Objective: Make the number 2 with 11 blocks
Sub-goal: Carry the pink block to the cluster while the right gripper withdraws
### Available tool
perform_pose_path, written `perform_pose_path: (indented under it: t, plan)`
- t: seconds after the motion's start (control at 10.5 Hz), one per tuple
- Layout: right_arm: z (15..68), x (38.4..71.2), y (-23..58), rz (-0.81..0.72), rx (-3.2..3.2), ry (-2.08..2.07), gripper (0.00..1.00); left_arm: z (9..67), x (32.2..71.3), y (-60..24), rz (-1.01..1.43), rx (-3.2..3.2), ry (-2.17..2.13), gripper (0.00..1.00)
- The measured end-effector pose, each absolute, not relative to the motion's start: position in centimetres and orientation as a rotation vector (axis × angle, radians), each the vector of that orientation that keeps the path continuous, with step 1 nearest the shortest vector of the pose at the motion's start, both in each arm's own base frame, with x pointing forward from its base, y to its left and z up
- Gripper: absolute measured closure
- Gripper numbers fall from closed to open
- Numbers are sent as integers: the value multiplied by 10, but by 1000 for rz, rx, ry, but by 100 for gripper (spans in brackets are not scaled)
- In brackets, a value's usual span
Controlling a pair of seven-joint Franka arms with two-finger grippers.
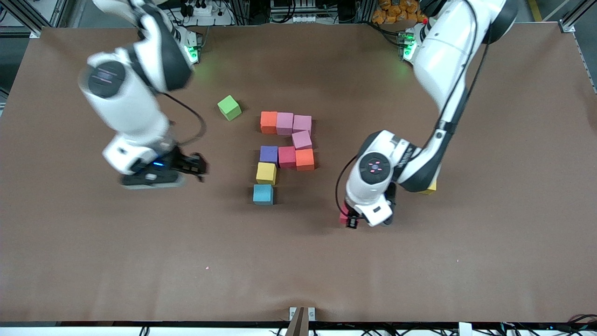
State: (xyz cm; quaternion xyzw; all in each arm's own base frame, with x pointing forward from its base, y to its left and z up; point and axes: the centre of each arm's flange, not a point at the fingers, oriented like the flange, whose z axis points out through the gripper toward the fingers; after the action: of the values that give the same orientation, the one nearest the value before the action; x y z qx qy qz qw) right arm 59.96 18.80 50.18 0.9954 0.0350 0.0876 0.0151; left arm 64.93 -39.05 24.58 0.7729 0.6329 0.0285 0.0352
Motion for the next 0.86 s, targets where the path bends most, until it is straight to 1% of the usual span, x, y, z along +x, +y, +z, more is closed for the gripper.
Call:
perform_pose_path:
  t: [0.29, 0.57, 0.86]
  plan:
    - [558, 579, 101, 166, 3066, 57, 0, 222, 639, -421, 75, 2288, 2013, 40]
    - [607, 565, 45, 71, 3104, 6, 0, 225, 631, -454, 69, 2192, 2060, 40]
    - [615, 566, -8, 68, 3126, 15, 0, 227, 609, -488, 39, 2137, 2099, 40]
